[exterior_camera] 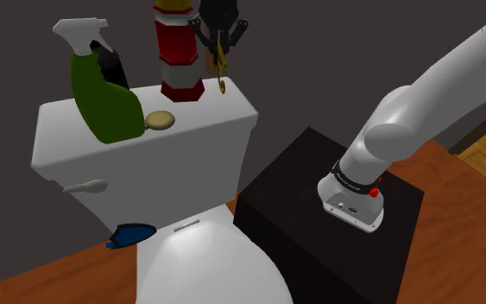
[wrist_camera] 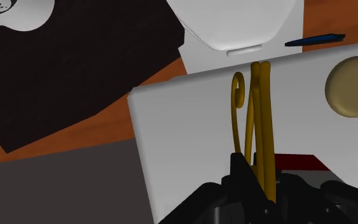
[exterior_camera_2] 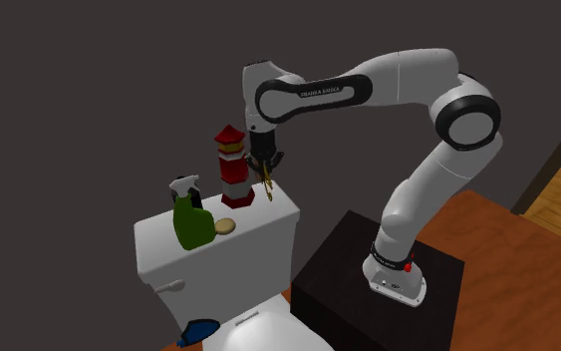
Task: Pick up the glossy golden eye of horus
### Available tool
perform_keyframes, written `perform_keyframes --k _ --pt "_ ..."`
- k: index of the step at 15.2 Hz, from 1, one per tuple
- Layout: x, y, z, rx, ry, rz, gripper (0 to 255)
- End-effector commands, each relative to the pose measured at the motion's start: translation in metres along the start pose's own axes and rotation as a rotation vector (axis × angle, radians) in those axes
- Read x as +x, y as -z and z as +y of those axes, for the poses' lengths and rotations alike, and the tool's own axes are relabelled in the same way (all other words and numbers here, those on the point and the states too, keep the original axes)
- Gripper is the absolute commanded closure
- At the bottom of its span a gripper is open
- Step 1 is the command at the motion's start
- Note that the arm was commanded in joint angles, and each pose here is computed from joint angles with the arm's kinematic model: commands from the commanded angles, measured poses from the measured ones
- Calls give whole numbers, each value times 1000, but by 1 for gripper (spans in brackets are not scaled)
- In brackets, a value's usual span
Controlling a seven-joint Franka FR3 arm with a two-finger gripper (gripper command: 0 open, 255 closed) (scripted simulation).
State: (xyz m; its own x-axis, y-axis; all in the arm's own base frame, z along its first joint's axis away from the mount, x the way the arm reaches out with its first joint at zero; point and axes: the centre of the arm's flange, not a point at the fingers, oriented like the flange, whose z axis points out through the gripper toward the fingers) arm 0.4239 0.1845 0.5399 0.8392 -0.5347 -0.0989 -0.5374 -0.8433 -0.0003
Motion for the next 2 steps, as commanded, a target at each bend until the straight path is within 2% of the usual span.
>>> perform_keyframes --k 1,2 --pt "1 5 0 0 0 0 255" --pt "1 5 0 0 0 0 255"
